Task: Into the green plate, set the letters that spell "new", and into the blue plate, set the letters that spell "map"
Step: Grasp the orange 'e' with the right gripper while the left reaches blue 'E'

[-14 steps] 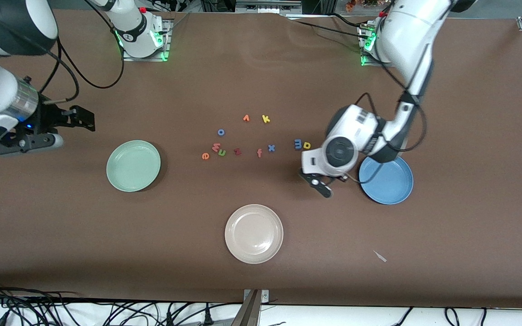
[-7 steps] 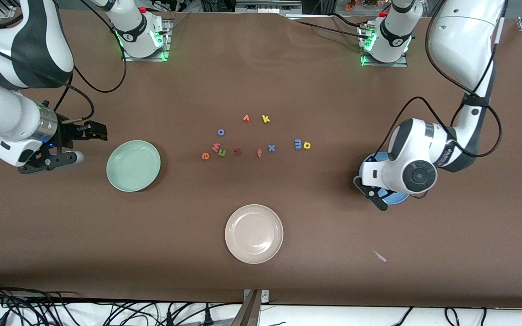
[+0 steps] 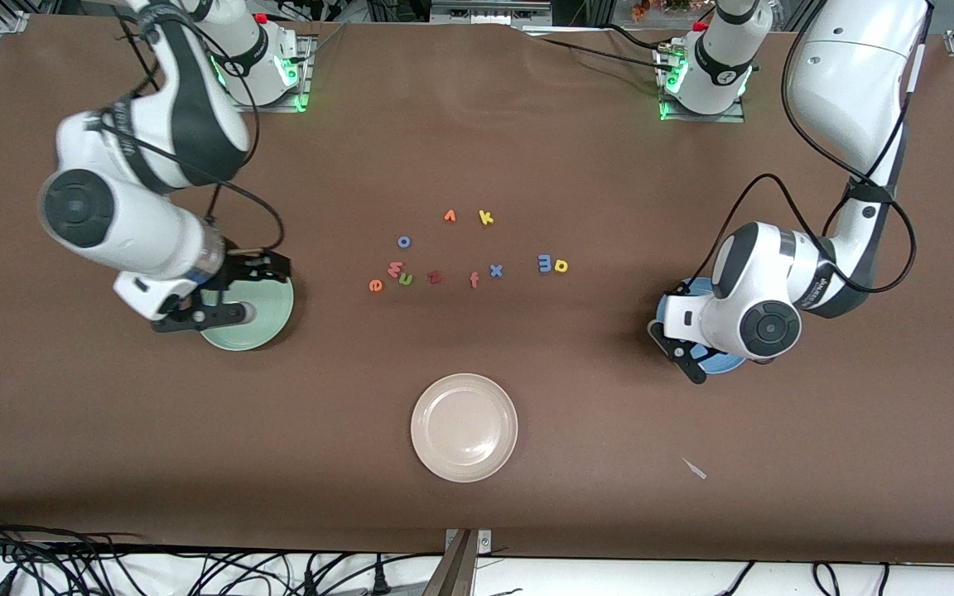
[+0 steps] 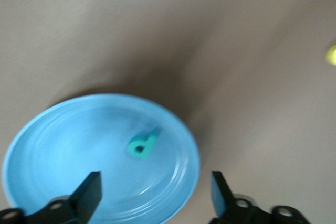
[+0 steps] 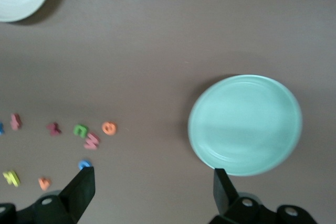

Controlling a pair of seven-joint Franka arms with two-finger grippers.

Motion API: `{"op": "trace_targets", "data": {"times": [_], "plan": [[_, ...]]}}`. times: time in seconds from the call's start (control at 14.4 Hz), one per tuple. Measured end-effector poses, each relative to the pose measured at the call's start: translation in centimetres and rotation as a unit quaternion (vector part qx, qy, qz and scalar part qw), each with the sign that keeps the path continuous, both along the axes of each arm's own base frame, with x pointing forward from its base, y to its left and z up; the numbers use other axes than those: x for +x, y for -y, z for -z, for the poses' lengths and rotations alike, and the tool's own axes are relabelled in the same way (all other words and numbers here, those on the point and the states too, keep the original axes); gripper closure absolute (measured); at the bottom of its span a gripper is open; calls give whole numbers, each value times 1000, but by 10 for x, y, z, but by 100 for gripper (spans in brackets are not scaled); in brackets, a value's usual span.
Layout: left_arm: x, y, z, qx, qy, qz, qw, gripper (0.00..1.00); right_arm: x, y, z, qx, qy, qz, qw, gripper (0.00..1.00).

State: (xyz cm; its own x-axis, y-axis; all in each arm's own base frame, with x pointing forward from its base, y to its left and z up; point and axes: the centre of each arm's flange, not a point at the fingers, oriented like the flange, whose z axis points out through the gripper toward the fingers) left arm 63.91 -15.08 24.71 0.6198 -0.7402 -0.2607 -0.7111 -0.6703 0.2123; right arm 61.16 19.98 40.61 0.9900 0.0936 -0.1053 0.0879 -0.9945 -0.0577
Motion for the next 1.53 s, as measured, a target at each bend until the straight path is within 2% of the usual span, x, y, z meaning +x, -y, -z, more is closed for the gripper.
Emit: {"op": "trace_targets", "data": {"times": [0.21, 0.28, 0.42, 0.55, 0.69, 0.83, 0.9, 1.04, 1.11, 1.18, 1.32, 1.53], "plan": [[-10, 33, -2, 6, -6, -50, 999, 0, -22, -35, 55, 15, 29, 32, 999, 0], [-16, 48, -3, 14, -10, -79, 997, 0, -32, -42, 77, 21, 40, 35, 998, 0], [-31, 84, -4, 39, -15, -156, 987, 0, -57, -47, 119, 25, 45, 36, 998, 0], [-49, 121, -6, 70, -17, -237, 969, 0, -77, -49, 144, 24, 40, 34, 998, 0], [-66, 156, -7, 104, -10, -308, 946, 0, -88, -58, 152, 24, 38, 51, 998, 0], [-86, 193, -6, 132, 3, -367, 921, 0, -100, -70, 164, 22, 50, 59, 997, 0], [-96, 211, -3, 144, 11, -399, 905, 0, -105, -75, 175, 21, 56, 60, 996, 0], [-116, 243, 7, 164, 24, -469, 867, 0, -113, -85, 199, 20, 65, 53, 996, 0], [-124, 254, 14, 171, 27, -494, 852, 0, -115, -88, 208, 21, 66, 49, 996, 0], [-129, 260, 19, 177, 28, -509, 842, 0, -116, -89, 215, 21, 66, 46, 997, 1], [-131, 259, 29, 188, 25, -520, 833, 0, -117, -90, 220, 23, 68, 43, 997, 3], [-141, 251, 47, 199, 21, -519, 831, 0, -117, -91, 221, 16, 77, 22, 997, 6]]}}
